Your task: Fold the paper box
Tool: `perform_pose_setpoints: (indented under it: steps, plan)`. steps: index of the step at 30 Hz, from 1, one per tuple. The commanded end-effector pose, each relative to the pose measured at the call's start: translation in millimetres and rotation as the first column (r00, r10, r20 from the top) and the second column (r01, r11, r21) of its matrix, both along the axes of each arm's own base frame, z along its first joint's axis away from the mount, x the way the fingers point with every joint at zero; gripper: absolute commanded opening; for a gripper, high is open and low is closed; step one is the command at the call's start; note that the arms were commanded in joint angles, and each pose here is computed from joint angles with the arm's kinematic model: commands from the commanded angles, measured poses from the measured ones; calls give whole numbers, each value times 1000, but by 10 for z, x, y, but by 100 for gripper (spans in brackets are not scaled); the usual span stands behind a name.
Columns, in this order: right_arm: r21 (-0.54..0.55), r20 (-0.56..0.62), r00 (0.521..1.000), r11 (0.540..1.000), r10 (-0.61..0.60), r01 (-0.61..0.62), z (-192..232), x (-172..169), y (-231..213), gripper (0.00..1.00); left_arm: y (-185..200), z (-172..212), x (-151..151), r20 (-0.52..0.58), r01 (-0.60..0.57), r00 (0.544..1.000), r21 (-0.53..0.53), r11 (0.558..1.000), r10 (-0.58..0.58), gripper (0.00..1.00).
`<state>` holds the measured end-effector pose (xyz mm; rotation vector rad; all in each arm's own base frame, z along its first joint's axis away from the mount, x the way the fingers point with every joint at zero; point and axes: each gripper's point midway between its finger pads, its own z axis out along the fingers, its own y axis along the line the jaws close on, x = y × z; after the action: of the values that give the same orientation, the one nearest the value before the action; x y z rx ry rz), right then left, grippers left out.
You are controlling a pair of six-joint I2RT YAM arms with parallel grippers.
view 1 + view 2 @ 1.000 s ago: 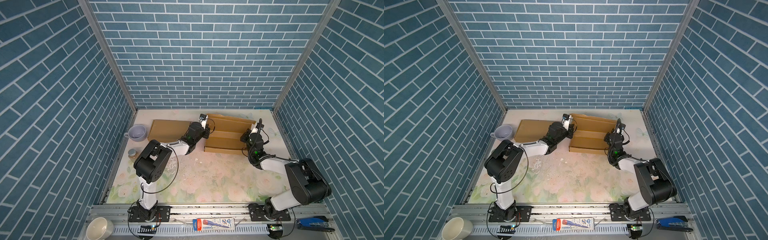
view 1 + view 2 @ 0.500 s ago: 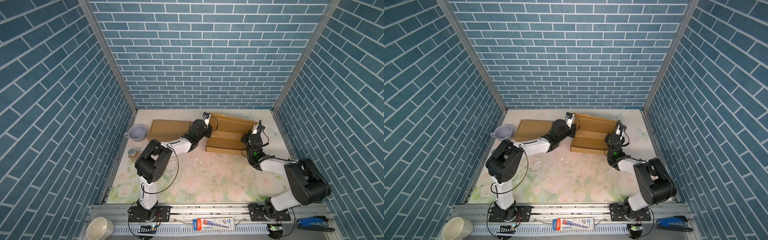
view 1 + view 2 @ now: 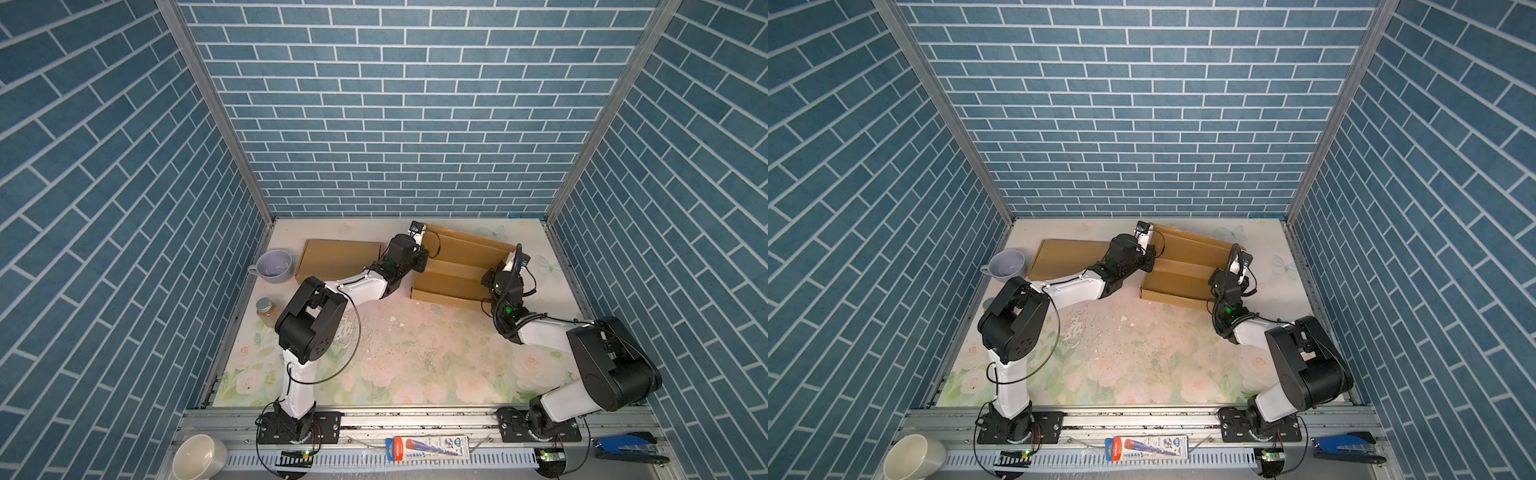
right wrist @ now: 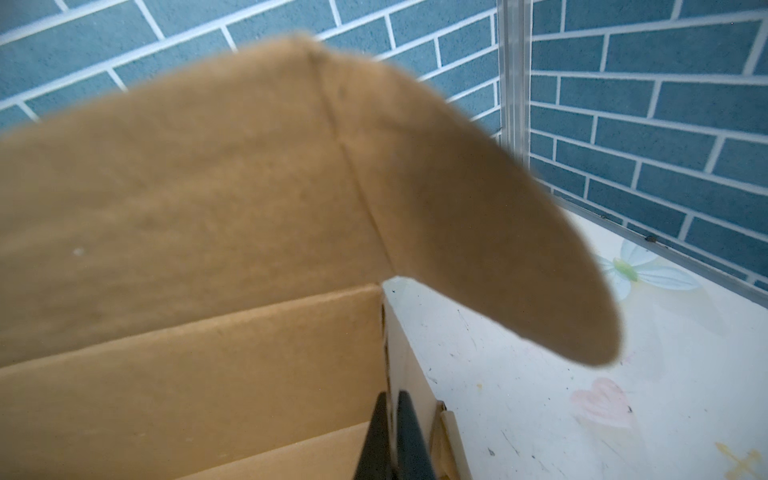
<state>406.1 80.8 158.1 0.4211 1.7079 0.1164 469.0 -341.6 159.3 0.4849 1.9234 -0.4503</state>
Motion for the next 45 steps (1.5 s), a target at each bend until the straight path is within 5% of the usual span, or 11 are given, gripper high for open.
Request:
perform_pose_setpoints:
  steps: [1, 7, 12, 23, 35, 45]
  plan:
    - [45, -38, 986, 986, 165, -163, -159, -80, 402, 0, -610, -104, -515, -72, 254, 963, -61, 965, -258, 0]
    - [46, -35, 987, 986, 160, -158, -161, -89, 404, 0, -666, -15, -555, -74, 286, 954, -85, 955, -292, 0]
    - [34, -44, 979, 980, 198, -196, -155, -128, 444, 0, -471, -340, -675, -86, 296, 952, 39, 954, -292, 0]
    - [-19, -109, 919, 923, 380, -384, -117, -306, 620, 0, -65, -564, -677, 34, 154, 987, 117, 981, -159, 0]
    - [29, -246, 785, 814, 569, -580, -86, -655, 581, 32, 231, -628, -672, 64, 53, 996, 115, 992, -61, 0]
    - [18, -307, 719, 759, 624, -651, 110, -1026, 528, 47, 287, -671, -696, 62, 38, 997, 120, 992, -46, 0]
